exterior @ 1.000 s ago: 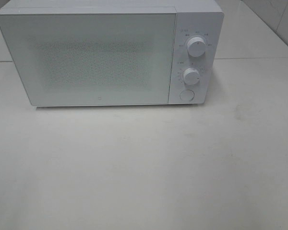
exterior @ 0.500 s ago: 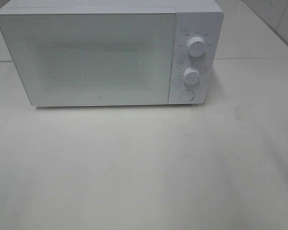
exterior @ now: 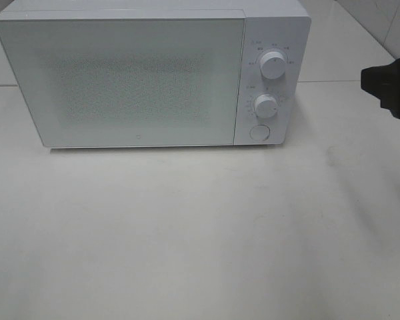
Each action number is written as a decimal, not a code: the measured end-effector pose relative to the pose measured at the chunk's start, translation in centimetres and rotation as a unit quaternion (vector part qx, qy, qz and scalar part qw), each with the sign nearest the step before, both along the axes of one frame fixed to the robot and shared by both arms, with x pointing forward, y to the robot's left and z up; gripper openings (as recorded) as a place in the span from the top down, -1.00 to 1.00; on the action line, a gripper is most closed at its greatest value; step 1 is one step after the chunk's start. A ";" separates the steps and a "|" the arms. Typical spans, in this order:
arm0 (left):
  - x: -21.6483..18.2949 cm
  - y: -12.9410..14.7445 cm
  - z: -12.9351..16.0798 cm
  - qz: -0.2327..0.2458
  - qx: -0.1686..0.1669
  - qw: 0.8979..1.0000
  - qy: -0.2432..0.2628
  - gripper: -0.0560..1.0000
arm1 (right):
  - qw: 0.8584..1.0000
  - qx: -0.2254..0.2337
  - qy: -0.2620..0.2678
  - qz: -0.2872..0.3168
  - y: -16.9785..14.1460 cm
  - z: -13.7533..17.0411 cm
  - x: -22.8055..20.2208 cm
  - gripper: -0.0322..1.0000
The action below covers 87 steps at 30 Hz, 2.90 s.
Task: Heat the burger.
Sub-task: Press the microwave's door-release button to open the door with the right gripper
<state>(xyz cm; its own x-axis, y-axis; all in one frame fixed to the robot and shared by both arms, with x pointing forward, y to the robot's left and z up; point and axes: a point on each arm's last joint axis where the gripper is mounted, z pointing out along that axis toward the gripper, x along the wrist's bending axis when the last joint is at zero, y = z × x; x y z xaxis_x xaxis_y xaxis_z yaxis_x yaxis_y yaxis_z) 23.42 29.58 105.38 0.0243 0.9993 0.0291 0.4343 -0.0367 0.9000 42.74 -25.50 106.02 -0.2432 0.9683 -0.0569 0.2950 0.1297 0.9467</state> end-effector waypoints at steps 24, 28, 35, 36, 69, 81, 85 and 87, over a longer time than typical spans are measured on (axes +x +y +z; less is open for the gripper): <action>0.0 0.0 0.0 0.000 0.000 1.000 0.000 -0.98 | 0.994 0.076 -0.066 -0.043 1.2 -7.7 3.1 -0.52; 0.0 0.0 0.0 0.000 0.000 1.000 0.000 -0.98 | 0.995 0.060 -0.065 -0.044 2.8 -9.2 2.8 -0.52; 0.0 0.0 0.0 0.000 0.000 1.000 0.000 -0.98 | 0.995 0.057 -0.063 -0.044 4.7 -10.8 2.6 -0.52; 0.0 0.0 0.0 0.000 0.000 1.000 0.000 -0.98 | 0.996 0.056 -0.059 -0.045 5.3 -11.3 2.4 -0.52; 0.0 0.0 0.0 0.000 0.000 1.000 0.000 -0.98 | 0.897 0.401 0.031 -0.184 7.4 -14.2 1.0 -0.43; 0.0 0.0 0.0 0.000 0.000 1.000 0.000 -0.98 | 0.694 0.670 0.079 -0.251 7.4 -14.2 1.0 0.23; 0.0 0.0 0.0 0.000 0.000 1.000 0.000 -0.98 | 0.671 0.691 0.084 -0.256 7.4 -14.2 1.0 0.63; 0.0 0.0 0.0 0.000 0.000 1.000 0.000 -0.98 | 0.668 0.692 0.088 -0.258 7.5 -14.3 1.0 0.82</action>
<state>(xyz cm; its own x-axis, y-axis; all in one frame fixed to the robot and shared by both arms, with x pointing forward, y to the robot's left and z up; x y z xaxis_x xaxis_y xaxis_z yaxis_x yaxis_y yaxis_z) 23.42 29.58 105.38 0.0243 0.9993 0.0291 0.4343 -0.0367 0.9000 43.74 -18.04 91.75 0.2588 0.0214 0.9657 0.0839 -0.9965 -0.0004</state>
